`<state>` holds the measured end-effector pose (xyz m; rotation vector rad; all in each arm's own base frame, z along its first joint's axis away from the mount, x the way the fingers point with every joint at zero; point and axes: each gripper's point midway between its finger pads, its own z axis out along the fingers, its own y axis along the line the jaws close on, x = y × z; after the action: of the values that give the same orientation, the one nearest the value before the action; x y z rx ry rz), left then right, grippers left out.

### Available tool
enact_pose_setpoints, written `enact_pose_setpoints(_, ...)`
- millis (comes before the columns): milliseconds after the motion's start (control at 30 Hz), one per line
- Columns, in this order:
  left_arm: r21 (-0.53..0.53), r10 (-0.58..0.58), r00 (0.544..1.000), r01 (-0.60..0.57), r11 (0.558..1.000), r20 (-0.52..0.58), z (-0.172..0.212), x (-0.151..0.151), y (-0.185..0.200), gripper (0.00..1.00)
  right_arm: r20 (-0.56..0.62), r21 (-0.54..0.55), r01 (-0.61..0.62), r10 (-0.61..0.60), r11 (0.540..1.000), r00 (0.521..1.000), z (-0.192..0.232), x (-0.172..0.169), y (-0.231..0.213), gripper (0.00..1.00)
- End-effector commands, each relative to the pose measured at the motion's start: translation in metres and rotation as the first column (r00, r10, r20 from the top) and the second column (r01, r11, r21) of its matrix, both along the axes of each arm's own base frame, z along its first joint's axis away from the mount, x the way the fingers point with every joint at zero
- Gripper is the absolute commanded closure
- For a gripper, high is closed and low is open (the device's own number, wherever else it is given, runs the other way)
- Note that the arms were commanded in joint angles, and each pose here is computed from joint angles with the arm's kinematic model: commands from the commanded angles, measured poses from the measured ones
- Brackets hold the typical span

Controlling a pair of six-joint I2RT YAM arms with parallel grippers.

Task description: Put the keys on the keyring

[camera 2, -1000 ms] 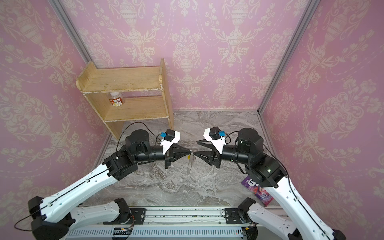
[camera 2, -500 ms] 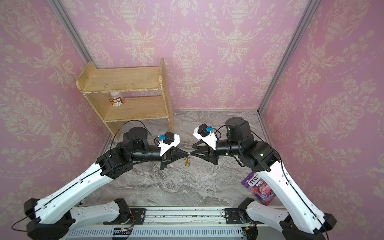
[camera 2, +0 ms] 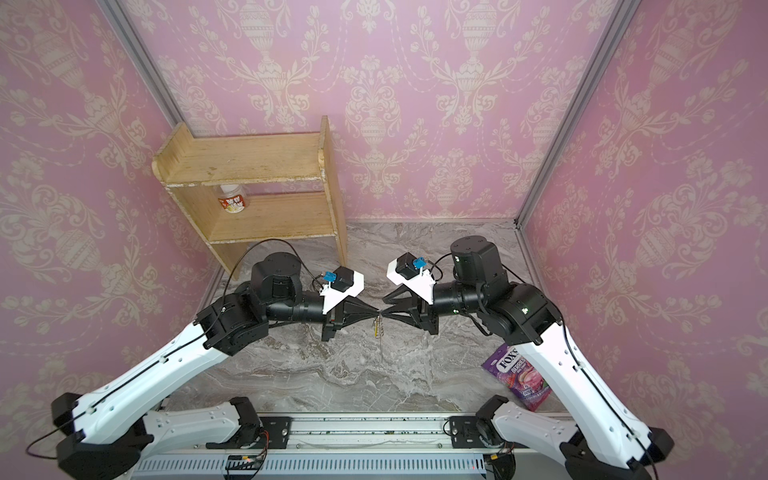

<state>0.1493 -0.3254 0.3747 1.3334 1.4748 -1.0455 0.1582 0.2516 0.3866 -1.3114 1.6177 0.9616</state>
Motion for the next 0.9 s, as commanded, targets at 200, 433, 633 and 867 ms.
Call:
enact_pose_setpoints(200,-0.02,-0.056,0.997,0.057,0.998,0.043,0.016,-0.0108,-0.0038,1.0,-0.019,-0.01,-0.036,0.035,0.999,0.999,-0.0074,-0.0062,0.0035,0.75)
enact_pose_setpoints(433,-0.019,-0.061,0.997,0.062,0.998,0.053,0.0174,-0.0129,-0.004,1.0,-0.019,-0.015,-0.039,0.039,0.999,0.999,-0.0075,-0.0078,0.0033,0.8)
enact_pose_setpoints(633,-0.018,-0.06,0.996,0.062,0.998,0.063,0.0189,-0.0135,-0.0034,1.0,-0.027,-0.022,-0.051,0.05,0.998,0.998,-0.0095,-0.0102,0.0037,0.79)
enact_pose_setpoints(867,-0.021,-0.056,0.996,0.058,0.998,0.075,0.0208,-0.0123,-0.0033,1.0,-0.034,-0.026,-0.06,0.059,0.998,0.998,-0.0111,-0.0122,0.0038,0.81)
